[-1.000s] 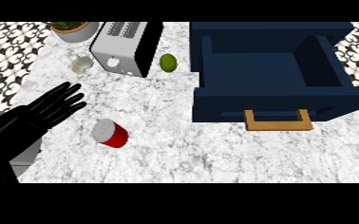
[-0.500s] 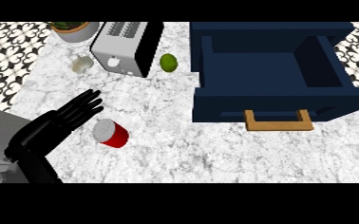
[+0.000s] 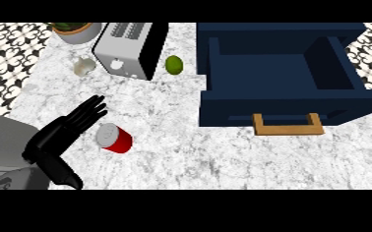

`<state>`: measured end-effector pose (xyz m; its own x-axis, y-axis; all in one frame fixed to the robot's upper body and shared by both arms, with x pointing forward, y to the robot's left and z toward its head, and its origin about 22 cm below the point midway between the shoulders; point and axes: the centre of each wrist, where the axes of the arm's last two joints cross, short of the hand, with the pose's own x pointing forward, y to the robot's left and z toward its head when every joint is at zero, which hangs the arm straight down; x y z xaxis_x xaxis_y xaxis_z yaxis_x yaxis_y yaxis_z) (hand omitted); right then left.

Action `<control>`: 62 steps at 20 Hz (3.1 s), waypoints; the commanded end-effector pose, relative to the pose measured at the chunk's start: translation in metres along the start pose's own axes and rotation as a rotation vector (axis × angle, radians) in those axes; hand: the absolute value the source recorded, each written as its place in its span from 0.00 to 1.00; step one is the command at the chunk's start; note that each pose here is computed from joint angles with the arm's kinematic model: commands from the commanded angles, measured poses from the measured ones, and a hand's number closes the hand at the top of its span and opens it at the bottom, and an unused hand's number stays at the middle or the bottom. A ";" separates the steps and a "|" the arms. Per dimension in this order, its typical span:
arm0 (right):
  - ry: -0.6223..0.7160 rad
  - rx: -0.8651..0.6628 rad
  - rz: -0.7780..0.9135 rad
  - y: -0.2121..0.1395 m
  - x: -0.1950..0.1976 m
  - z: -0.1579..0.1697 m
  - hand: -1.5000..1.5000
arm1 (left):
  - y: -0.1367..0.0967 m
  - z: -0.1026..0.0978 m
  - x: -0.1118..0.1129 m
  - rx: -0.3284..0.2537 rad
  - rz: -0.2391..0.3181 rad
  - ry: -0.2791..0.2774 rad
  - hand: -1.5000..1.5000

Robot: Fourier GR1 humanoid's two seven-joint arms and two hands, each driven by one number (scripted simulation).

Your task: Pick up the can, place it into the drawer and close the drawer

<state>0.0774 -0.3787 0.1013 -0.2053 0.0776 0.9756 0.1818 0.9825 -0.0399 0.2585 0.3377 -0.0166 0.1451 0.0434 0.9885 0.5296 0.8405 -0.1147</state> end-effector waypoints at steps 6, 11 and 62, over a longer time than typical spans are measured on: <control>-0.010 -0.002 0.002 -0.006 0.005 -0.011 0.00 | 0.030 -0.017 -0.041 0.038 0.001 0.031 0.00; 0.006 0.011 0.010 -0.013 0.007 0.011 0.00 | 0.030 -0.004 -0.068 0.027 0.004 0.044 0.00; 0.019 -0.021 -0.035 0.007 0.026 0.026 0.00 | -0.066 -0.129 0.007 0.517 0.213 -0.318 1.00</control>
<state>0.0552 -0.3677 0.1184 -0.2018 0.0470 0.9783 0.2002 0.9797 -0.0057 0.3303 0.2332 -0.0428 -0.0463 0.3333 0.9417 0.0738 0.9413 -0.3295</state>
